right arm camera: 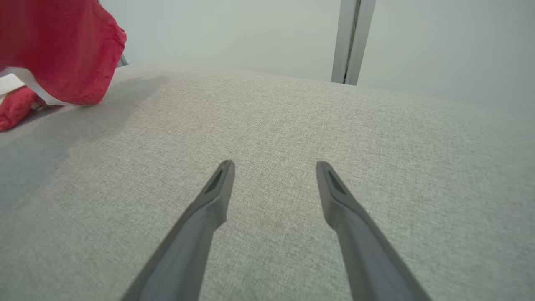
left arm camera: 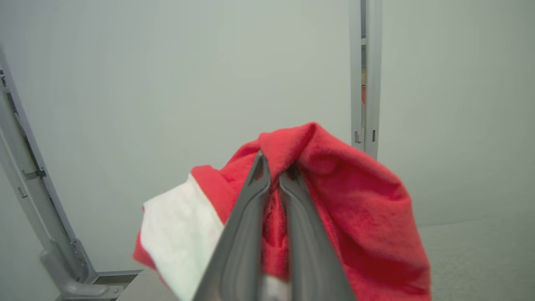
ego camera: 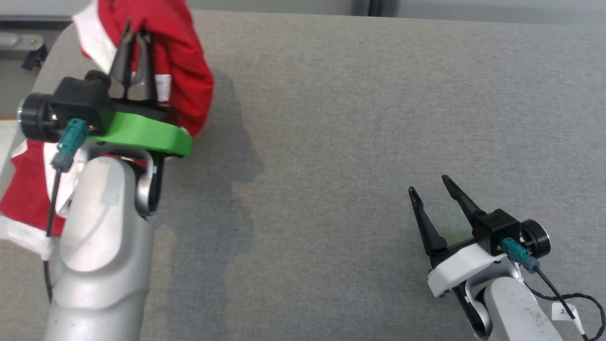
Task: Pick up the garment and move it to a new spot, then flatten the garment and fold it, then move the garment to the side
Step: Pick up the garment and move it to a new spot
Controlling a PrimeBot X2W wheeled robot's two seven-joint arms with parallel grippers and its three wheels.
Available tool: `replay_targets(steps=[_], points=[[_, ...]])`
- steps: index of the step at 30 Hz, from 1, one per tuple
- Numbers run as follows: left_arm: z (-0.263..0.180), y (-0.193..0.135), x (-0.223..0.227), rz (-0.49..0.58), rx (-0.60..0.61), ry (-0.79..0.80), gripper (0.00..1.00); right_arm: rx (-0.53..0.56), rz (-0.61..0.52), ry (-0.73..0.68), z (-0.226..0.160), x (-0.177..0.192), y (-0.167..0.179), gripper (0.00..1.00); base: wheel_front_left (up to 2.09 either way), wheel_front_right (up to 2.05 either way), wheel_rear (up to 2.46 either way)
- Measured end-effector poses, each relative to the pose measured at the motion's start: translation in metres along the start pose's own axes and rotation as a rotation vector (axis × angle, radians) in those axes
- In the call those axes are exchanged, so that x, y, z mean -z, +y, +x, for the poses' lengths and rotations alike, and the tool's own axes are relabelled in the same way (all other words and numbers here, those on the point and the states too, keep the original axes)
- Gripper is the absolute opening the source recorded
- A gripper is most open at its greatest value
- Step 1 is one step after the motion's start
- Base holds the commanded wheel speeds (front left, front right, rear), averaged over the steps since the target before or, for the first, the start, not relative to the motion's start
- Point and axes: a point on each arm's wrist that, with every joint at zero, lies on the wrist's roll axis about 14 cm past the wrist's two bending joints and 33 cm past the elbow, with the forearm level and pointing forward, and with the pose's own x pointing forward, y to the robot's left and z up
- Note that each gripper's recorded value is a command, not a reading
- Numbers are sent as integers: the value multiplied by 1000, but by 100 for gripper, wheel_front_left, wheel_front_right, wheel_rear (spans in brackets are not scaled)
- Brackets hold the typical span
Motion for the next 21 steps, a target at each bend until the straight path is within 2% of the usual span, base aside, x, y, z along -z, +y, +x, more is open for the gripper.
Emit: replay_targets(steps=[10,16,17,18,19,21], points=[[10,-157,2,-221,356,-3,0,176,-16,-25,-52,-17,-49,100,0,0,0],[-8,-229,24,-308,524,82,0,283,-32,-35,-84,-25,-77,100,0,0,0],[-11,-237,28,-317,543,96,3,300,-33,-34,-89,-25,-81,100,0,0,0],[-15,-246,34,-318,557,115,48,320,-33,-34,-95,-25,-86,100,0,0,0],[-18,-252,39,-321,564,132,100,339,-34,-33,-101,-25,-90,100,0,0,0],[-24,-262,46,-326,576,156,100,366,-37,-35,-109,-27,-96,100,0,0,0]])
